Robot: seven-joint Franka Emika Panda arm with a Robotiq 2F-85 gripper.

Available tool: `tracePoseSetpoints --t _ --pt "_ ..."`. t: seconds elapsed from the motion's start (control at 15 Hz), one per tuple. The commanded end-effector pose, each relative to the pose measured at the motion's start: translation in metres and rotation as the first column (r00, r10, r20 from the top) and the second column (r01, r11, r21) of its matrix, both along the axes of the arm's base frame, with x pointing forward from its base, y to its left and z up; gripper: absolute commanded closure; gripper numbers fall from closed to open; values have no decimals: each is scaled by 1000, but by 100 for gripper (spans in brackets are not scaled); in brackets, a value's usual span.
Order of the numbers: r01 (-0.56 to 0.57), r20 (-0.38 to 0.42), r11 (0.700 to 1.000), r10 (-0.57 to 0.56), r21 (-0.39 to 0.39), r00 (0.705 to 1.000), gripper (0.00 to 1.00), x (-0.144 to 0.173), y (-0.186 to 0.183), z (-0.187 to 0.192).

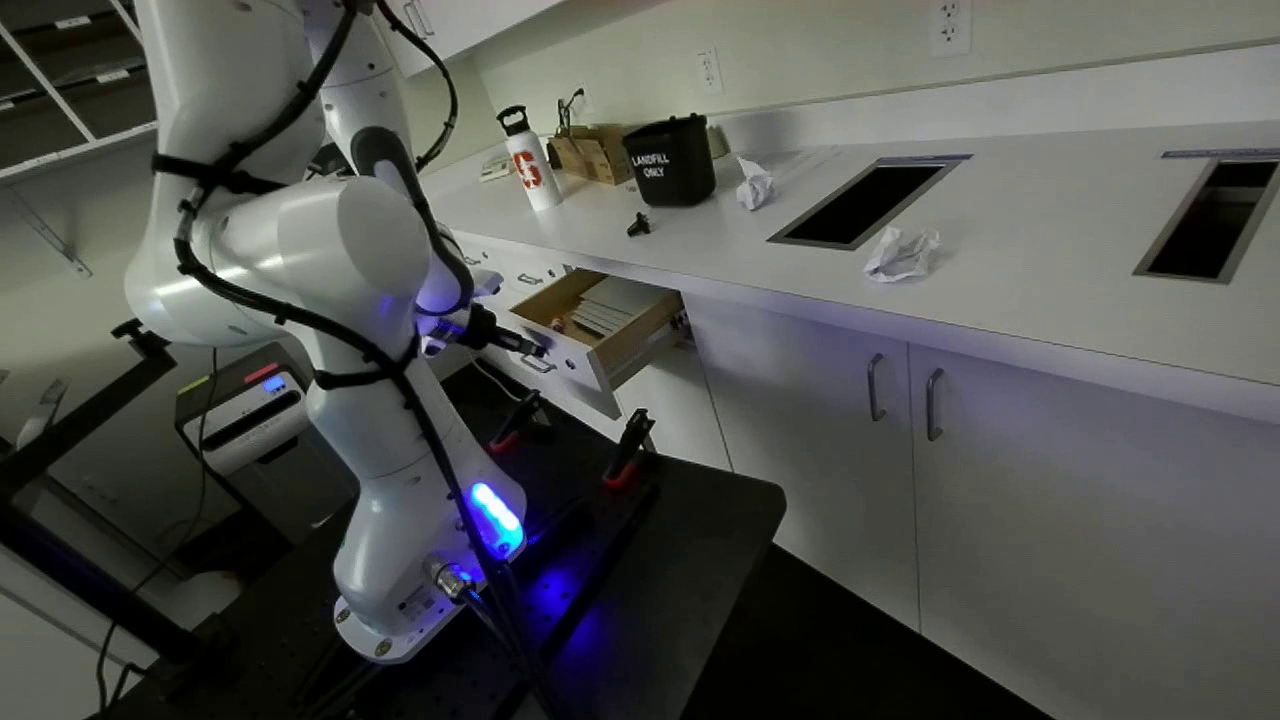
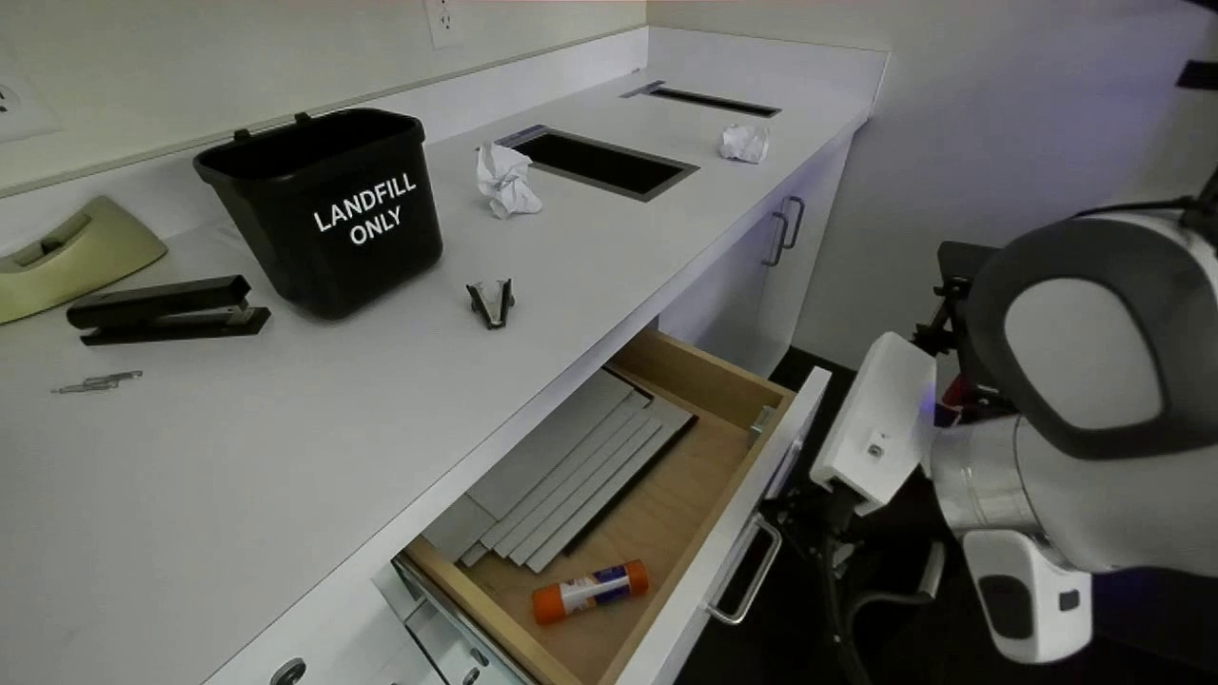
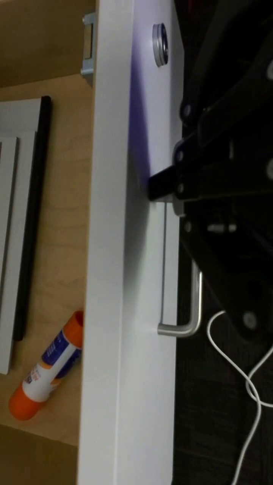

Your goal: Close the drawer

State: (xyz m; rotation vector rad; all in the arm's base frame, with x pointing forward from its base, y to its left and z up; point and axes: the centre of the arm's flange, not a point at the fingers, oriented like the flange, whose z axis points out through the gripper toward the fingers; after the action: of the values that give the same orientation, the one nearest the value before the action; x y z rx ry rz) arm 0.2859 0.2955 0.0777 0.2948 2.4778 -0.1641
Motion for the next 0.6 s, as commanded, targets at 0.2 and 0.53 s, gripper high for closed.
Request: tracePoseSetpoints --t 0.2,0.53 --pt "81 102 995 -75 -63 992 100 67 -42 -20" --pt "109 151 989 -93 -103 984 100 108 -64 -30"
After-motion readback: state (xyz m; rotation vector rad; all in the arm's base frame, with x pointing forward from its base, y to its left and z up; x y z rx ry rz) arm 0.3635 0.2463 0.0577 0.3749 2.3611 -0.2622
